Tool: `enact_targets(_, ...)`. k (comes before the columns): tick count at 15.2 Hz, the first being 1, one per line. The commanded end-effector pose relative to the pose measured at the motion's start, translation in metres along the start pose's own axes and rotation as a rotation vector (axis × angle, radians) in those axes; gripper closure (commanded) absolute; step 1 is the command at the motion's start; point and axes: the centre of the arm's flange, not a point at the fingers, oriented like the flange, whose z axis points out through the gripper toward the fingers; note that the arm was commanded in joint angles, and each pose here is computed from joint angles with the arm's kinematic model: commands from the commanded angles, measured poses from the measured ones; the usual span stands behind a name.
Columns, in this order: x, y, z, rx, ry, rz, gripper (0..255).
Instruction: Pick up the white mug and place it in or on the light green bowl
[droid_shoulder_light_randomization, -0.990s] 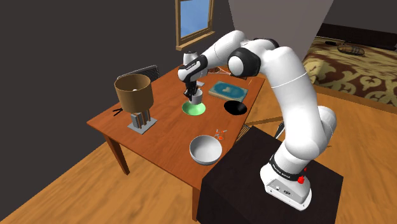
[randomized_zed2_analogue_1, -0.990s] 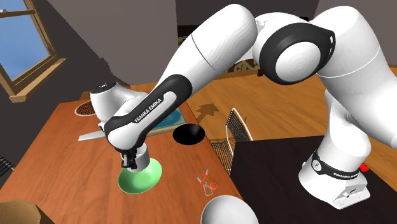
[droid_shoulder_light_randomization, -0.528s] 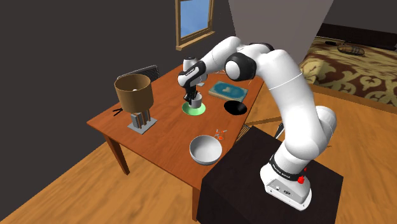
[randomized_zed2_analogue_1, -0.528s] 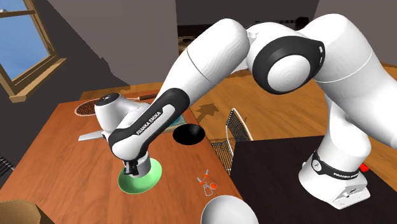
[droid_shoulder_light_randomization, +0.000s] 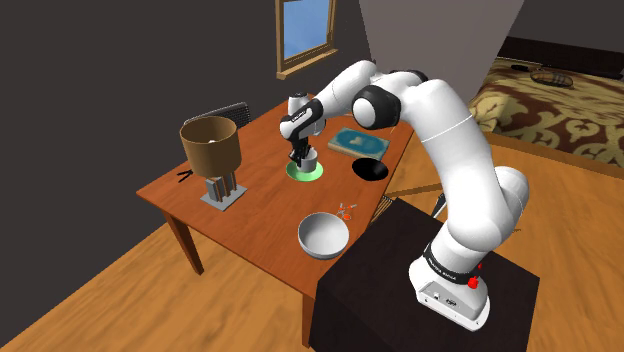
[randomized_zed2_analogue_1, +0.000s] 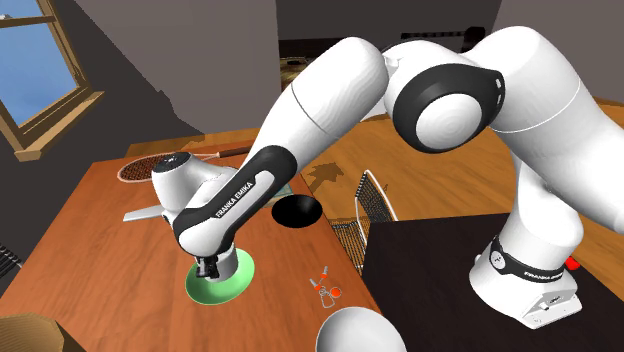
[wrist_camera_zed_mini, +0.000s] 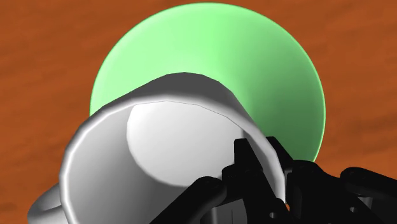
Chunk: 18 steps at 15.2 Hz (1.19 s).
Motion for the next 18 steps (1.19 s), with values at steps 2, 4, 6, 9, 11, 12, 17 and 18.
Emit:
enact_targets(2, 0.0, 0.0, 0.0, 0.0, 0.0, 0.0, 0)
enact_targets(4, 0.0, 0.0, 0.0, 0.0, 0.0, 0.0, 0)
enact_targets(6, 0.0, 0.0, 0.0, 0.0, 0.0, 0.0, 0)
enact_targets(9, 0.0, 0.0, -0.026, 0.0, 0.0, 0.0, 0)
enact_targets(11, 0.0, 0.0, -0.05, 0.0, 0.0, 0.0, 0)
enact_targets(12, 0.0, 0.0, -0.05, 0.0, 0.0, 0.0, 0)
enact_targets(17, 0.0, 0.0, -0.05, 0.0, 0.0, 0.0, 0)
enact_targets(18, 0.0, 0.0, -0.05, 0.0, 0.0, 0.0, 0)
